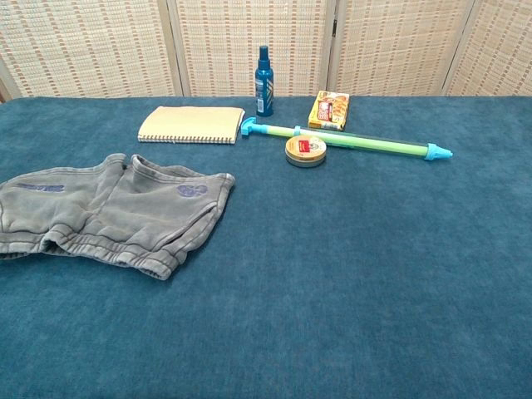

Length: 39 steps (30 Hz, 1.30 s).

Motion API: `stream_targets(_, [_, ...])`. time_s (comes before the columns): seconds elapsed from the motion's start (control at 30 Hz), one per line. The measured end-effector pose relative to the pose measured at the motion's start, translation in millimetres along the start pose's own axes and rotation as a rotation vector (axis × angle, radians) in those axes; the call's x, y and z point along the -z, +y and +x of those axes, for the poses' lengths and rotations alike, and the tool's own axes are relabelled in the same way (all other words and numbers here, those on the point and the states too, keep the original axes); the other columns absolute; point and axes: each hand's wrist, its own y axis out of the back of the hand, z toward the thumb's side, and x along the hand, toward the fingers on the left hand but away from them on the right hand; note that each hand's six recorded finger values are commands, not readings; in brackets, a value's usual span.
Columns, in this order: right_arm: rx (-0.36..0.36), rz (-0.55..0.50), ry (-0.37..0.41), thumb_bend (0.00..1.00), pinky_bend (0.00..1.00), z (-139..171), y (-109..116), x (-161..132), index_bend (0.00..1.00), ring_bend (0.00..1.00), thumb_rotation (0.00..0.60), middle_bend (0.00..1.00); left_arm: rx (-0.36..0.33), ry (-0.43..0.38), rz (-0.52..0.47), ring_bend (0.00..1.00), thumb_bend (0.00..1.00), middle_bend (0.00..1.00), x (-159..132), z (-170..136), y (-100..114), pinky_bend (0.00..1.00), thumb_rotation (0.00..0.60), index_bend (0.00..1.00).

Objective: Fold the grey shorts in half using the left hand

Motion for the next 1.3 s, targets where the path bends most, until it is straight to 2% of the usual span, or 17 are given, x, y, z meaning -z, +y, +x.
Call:
stream_targets(0.23, [0.001,0.004,0.003,0.35,0.18,-2.2,0.0,-1.9,0.20,0.14,0.600,0.27,0.003,-0.010,0.011,0.16,0.26,0.23,0.0,4.0,-2.0,0.34,0.600,0.21])
stream_targets(0.7, [0.063,0.041,0.021,0.36,0.18,-3.0,23.5,-2.9,0.20,0.14,0.600,0.27,0.016,-0.120,0.087,0.17,0.26,0.23,4.4,33.8,-11.8,0.34,0.600,0.24])
stream_targets(0.9, [0.078,0.050,0.030,0.35,0.18,-2.5,30.4,-5.6,0.20,0.14,0.600,0.27,0.030,-0.170,0.141,0.26,0.26,0.29,7.7,52.7,-23.4,0.35,0.600,0.27])
stream_targets(1.0, [0.080,0.053,0.034,0.35,0.18,-2.4,32.0,-6.9,0.20,0.14,0.600,0.27,0.032,-0.193,0.175,0.33,0.26,0.35,8.4,62.6,-30.4,0.40,0.600,0.27])
stream_targets(1.17, [0.084,0.060,0.034,0.35,0.18,-1.7,34.9,-8.0,0.20,0.14,0.600,0.27,0.045,-0.229,0.247,0.45,0.25,0.47,10.7,78.8,-43.2,0.62,0.600,0.28])
stream_targets(1.3, [0.082,0.063,0.031,0.36,0.18,-1.3,35.5,-8.9,0.20,0.14,0.600,0.27,0.060,-0.252,0.288,0.51,0.24,0.54,14.9,87.8,-51.8,0.72,0.600,0.29])
